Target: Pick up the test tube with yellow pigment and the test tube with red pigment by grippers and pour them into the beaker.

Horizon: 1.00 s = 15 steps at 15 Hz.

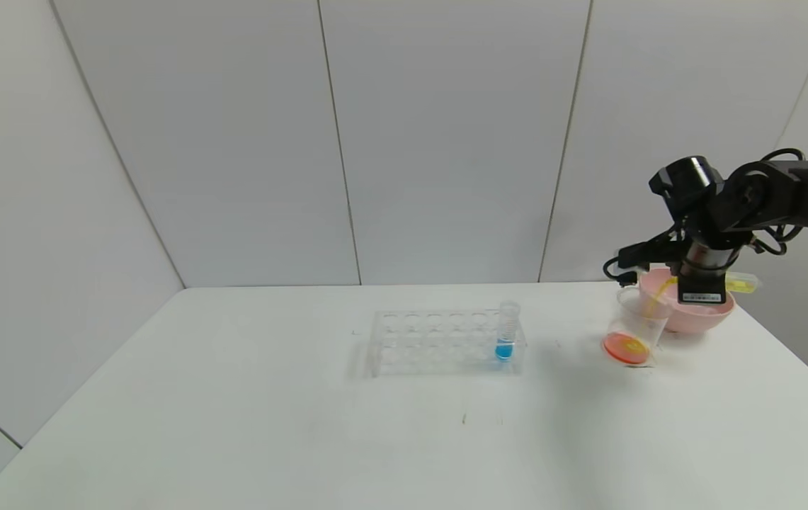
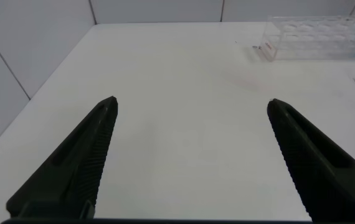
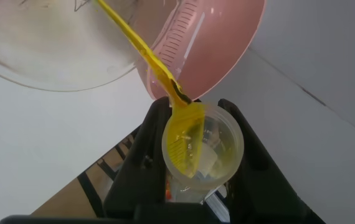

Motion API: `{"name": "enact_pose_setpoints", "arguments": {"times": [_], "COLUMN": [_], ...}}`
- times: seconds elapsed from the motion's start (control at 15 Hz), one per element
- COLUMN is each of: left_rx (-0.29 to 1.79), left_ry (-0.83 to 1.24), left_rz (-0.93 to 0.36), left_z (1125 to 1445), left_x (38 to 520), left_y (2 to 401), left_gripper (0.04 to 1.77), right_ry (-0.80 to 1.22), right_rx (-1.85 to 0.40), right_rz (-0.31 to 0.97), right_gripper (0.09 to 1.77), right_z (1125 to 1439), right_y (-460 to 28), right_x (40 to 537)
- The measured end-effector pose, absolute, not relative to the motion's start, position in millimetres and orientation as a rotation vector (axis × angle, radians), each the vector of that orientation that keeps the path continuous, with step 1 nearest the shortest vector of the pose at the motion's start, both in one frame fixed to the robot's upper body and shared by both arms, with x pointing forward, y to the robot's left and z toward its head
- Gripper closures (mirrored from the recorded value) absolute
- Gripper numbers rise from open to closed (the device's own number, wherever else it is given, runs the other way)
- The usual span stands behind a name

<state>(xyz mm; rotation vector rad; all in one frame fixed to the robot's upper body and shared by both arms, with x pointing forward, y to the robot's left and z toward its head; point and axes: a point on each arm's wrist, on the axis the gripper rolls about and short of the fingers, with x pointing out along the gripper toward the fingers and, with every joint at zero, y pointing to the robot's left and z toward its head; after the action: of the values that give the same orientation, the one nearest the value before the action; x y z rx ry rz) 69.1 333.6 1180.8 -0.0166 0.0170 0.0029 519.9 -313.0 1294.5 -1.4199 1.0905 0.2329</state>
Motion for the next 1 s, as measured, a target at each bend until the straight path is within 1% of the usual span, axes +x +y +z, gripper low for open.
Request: {"name": "enact_pose_setpoints", "arguments": {"times": [0.2,0.67,1.0], "left_rx": [-0.017,-0.017,-0.017], "left_ry": [0.017,0.017,0.017], "left_rz": [0.003,0.003,0.003], "left_z": [1180.8,1180.8,1180.8], "left_x": [69.1,69.1,69.1], "left_y": [333.6,333.6,333.6], "left_gripper": [0.09,0.09,0.09], "right_ry": [1.109,1.104,1.115], "right_rx": [-1.457,-1.483,-1.530], "right_rz": [0.209,0.213,0.181], "right_gripper": [1.27,1.27,1.27], "right_z": [1295.1,1296.2,1301.7], "right_y": [-310.5,-307.3,-305.1], "right_x": [519.4,519.3,517.0]}}
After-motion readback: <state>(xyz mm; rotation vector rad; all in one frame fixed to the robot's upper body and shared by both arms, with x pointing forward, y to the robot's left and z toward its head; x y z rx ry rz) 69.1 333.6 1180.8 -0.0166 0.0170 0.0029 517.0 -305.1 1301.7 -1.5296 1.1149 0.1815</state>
